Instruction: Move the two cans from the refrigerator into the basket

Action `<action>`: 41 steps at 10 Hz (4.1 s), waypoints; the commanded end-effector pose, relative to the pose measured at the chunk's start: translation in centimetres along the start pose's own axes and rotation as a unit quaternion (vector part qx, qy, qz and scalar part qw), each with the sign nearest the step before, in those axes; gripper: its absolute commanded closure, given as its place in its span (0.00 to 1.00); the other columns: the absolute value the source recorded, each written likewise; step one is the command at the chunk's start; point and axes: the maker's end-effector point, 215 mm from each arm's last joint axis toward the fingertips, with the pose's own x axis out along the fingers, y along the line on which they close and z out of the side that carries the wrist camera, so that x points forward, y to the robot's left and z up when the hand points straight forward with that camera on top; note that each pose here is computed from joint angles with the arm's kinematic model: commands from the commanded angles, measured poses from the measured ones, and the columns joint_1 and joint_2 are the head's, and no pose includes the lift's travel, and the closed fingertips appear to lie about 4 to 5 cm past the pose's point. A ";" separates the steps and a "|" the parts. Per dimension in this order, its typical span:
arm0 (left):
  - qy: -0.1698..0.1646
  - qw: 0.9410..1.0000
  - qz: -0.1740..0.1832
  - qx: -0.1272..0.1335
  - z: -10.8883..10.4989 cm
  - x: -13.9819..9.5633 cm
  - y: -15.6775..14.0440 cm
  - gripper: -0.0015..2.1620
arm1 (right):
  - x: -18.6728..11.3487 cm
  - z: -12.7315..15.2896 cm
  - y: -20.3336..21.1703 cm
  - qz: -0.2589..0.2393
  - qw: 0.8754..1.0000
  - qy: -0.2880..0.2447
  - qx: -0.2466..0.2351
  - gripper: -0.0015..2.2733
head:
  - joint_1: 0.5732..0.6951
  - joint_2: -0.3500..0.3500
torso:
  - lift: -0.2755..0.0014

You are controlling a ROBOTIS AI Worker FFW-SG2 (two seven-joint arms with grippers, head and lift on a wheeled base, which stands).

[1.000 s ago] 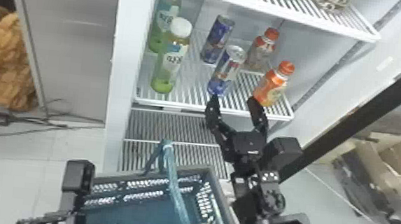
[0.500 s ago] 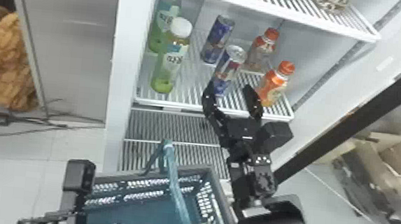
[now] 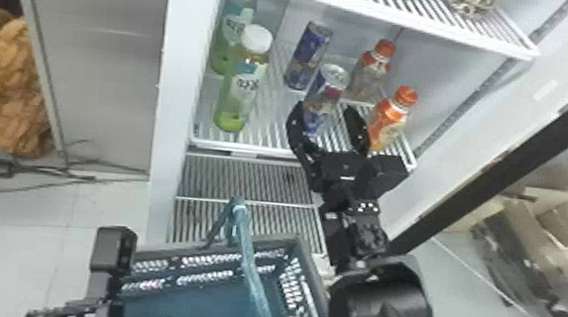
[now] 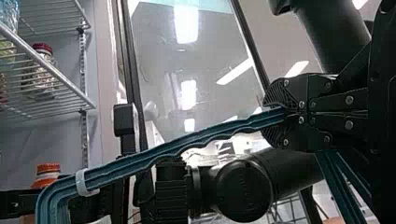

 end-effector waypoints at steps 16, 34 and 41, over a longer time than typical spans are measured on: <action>-0.002 1.000 -0.001 0.000 0.2 0.0 -0.1 0.55 | -6.5 10.4 2.9 0.024 0.996 -0.065 0.060 0.48 | 1.00 0.00 | 0.00; -0.011 1.000 0.000 -0.003 0.2 -0.4 0.1 0.55 | -23.5 5.0 6.6 0.076 0.949 0.301 0.061 0.48 | 1.00 0.00 | 0.00; -0.010 1.000 0.001 -0.001 0.2 -0.4 0.0 0.55 | -27.0 -1.6 7.9 0.100 0.905 0.407 0.073 0.47 | 1.00 0.00 | 0.00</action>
